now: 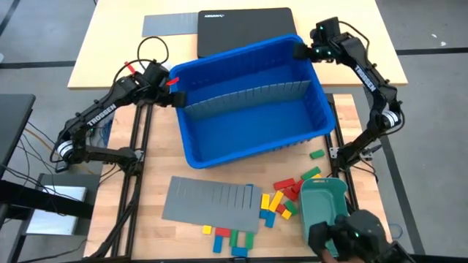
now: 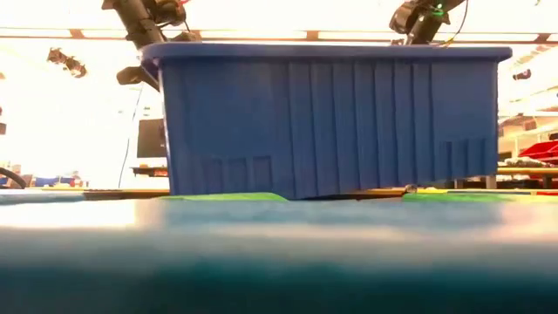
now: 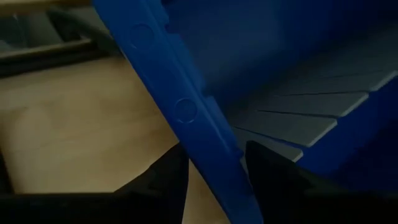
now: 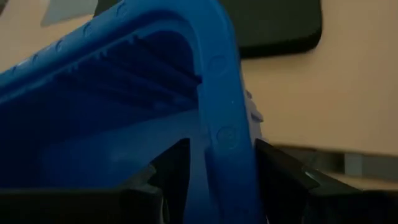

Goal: Sort Items/Unsort Items

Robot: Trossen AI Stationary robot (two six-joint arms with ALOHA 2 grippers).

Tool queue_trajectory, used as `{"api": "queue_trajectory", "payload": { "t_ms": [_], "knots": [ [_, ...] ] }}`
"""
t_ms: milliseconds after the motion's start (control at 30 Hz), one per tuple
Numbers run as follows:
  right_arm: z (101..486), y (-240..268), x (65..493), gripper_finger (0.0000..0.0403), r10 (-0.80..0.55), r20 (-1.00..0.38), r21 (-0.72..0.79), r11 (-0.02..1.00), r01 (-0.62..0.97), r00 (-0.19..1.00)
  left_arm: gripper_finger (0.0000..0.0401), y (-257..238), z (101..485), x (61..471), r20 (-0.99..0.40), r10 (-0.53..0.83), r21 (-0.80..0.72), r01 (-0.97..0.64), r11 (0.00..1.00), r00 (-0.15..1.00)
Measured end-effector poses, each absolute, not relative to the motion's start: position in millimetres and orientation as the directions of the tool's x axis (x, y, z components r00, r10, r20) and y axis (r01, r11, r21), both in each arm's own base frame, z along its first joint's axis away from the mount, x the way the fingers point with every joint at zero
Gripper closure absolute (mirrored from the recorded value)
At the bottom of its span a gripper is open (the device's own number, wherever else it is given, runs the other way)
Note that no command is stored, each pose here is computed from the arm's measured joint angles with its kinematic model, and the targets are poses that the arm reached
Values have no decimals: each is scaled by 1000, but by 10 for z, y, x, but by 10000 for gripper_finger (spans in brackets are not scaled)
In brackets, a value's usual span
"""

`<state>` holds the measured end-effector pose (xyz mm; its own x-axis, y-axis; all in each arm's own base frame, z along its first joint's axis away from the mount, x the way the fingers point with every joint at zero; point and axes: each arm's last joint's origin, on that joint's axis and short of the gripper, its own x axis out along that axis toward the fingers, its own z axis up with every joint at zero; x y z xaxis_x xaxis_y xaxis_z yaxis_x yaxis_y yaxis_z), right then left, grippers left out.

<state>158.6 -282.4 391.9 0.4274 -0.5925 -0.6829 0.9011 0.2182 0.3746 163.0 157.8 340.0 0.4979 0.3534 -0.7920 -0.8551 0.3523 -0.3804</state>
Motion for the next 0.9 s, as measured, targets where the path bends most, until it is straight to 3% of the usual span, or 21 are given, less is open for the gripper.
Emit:
{"api": "queue_trajectory", "payload": {
  "t_ms": [533,800,900],
  "knots": [
    [3732,-3884,2139,235,-690,-552,335,331,882,469,239,1577,3302,1646,-837,297,-394,-882,258,460],
    [3900,-4178,2287,224,-754,-450,338,351,873,478,237,1577,3316,1671,-817,267,-442,-853,277,510],
    [4033,-4191,2365,215,-755,-322,378,451,808,572,229,1614,3362,1722,-773,302,-459,-820,342,559]
  ]
}}
